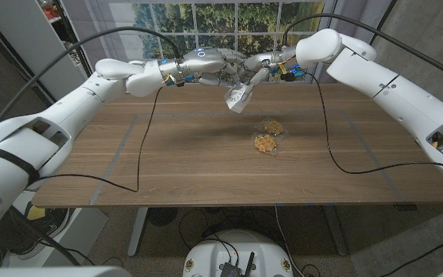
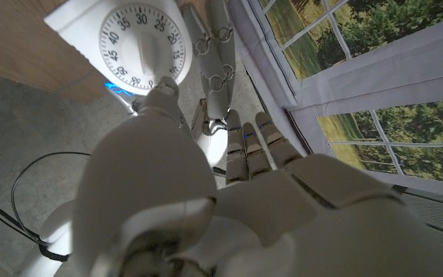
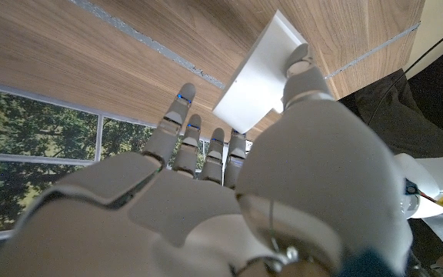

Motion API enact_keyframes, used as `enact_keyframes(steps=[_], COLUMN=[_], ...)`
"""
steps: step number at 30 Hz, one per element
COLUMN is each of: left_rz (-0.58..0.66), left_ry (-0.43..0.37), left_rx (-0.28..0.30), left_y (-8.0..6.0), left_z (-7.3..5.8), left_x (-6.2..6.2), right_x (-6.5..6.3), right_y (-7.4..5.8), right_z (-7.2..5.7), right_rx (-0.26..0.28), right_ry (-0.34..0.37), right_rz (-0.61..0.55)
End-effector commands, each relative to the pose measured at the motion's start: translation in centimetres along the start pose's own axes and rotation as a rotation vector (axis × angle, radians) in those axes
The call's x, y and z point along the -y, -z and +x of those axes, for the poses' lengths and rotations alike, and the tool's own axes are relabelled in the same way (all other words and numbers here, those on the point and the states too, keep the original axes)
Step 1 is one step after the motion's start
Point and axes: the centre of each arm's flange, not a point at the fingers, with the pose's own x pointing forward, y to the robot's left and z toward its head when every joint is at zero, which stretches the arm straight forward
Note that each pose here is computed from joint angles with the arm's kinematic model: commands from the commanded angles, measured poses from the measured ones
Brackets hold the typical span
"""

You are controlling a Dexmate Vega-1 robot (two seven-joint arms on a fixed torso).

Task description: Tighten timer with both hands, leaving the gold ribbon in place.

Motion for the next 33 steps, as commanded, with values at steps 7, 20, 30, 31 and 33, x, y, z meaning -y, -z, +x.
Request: enact_keyframes(steps=[7, 20, 30, 31, 33], left_rz=[-0.31, -0.457, -0.738, -0.767, -0.807], left_ry=[-0.322, -0.5, -0.594, -0.602, -0.618], left_rx=[-0.217, -0.415, -0.542, -0.55, -0.568], left_y=[-1.6, -2.6, -2.3, -2.2, -2.1], left_z=[-1.5, -3.7, -5.8, -6.0, -6.4], left_x=[-1.6, -0.8, 1.2, 1.4, 1.9], right_x=[0.1, 0.1, 0.1, 0.0, 0.0], right_y=[1.1, 1.6, 1.6, 1.6, 1.7], right_z=[0.4, 0.1, -0.1, 0.0, 0.0], right_rx=[-0.009, -0.009, -0.027, -0.028, -0.029], right_ry=[-0.016, -0.012, -0.009, -0.009, -0.009], right_rz=[0.009, 0.004, -0.023, -0.022, -0.022])
